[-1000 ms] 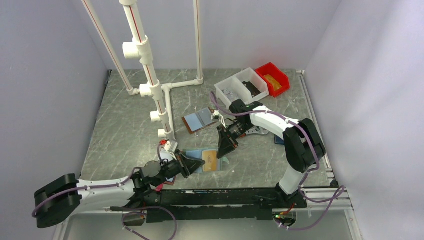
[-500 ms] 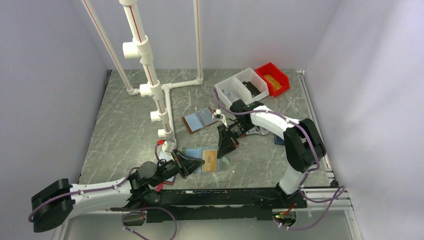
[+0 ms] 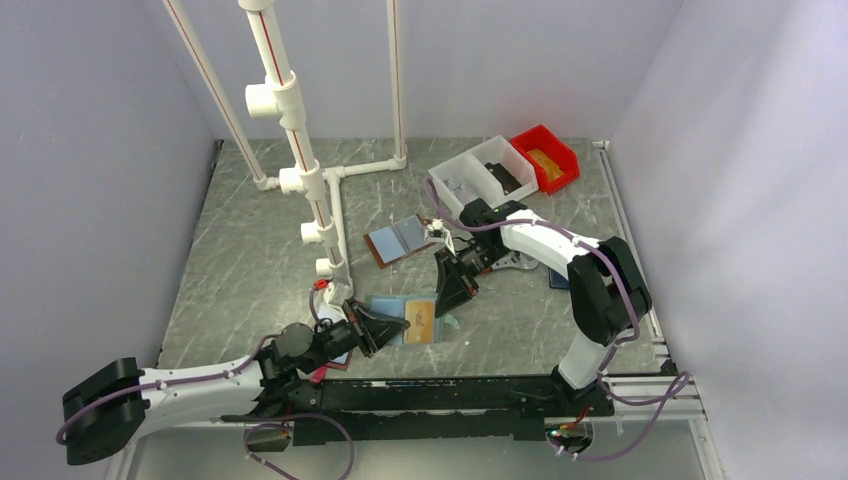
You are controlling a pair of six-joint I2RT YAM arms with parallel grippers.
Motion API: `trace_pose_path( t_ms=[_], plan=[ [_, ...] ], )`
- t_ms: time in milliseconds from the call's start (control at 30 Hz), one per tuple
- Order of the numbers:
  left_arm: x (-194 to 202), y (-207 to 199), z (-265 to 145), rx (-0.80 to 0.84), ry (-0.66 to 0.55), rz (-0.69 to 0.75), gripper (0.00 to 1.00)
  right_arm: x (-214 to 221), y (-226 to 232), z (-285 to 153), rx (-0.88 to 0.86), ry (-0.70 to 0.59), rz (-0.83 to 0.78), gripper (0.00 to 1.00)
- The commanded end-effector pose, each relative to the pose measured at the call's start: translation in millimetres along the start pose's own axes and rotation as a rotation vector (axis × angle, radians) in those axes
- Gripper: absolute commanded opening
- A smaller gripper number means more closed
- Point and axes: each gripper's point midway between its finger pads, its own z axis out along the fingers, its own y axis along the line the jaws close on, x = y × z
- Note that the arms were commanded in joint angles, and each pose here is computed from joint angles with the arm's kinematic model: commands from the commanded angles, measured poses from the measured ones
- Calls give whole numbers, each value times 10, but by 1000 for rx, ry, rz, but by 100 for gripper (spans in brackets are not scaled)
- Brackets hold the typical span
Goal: Take the credit cards out of the card holder
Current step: Remove the credit card from the card holder.
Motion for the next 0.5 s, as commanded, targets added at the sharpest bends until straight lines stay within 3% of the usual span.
trace_pose_path(
  t_ms=[0, 467],
  plan=[
    [-106, -136, -52, 69, -60, -28, 0, -81, -53, -4, 28, 38, -150, 0],
    [-19, 52, -149, -39, -7, -36, 0, 26, -135, -9, 52, 88, -173, 0]
  ],
)
